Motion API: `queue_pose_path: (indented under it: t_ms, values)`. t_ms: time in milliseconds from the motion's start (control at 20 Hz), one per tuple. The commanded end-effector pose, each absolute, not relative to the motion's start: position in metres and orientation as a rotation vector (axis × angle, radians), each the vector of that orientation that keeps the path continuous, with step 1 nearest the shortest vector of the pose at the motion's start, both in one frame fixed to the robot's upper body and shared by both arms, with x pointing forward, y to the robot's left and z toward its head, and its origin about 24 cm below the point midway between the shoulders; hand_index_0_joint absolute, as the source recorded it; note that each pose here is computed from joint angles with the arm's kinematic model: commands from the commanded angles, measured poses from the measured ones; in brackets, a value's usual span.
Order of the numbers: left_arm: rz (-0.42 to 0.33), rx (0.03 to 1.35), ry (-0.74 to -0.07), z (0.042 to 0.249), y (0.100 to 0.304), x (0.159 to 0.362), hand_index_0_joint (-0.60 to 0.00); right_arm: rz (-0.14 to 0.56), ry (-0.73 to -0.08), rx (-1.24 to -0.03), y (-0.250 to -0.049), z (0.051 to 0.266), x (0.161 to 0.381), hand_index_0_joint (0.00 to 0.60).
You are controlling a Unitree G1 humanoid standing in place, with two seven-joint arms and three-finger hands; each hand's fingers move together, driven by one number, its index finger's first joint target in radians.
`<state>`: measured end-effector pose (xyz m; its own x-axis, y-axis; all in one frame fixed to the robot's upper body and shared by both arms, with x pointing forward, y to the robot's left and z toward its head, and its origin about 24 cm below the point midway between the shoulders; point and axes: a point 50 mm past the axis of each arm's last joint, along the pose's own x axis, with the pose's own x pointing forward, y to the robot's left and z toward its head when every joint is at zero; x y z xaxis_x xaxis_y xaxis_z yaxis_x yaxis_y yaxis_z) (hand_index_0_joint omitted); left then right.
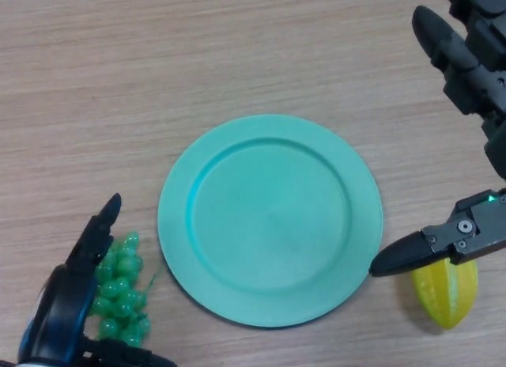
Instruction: Pick up the green grapes and place it on the plate
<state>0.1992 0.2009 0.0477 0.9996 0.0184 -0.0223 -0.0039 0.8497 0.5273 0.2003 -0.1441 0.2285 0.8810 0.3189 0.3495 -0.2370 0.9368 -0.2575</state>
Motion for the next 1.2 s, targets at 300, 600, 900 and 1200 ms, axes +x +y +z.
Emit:
queue_pose_path:
  t_ms: [300,600,900,1200]
  values:
    - [0.075,0.704,-0.093,0.054,0.206,0.196,0.0,0.256,-0.64,-0.185,-0.152,0.257,0.183,0.0]
    - [0.042,0.622,-0.053,0.052,0.206,0.193,-0.3,0.259,-0.634,-0.176,-0.152,0.256,0.183,0.0]
    - [-0.016,0.602,-0.112,0.058,0.202,0.189,-0.6,0.261,-0.63,-0.156,-0.152,0.256,0.182,0.0]
    - [0.042,0.57,-0.287,0.087,0.206,0.181,-0.6,0.264,-0.641,-0.145,-0.153,0.257,0.18,0.0]
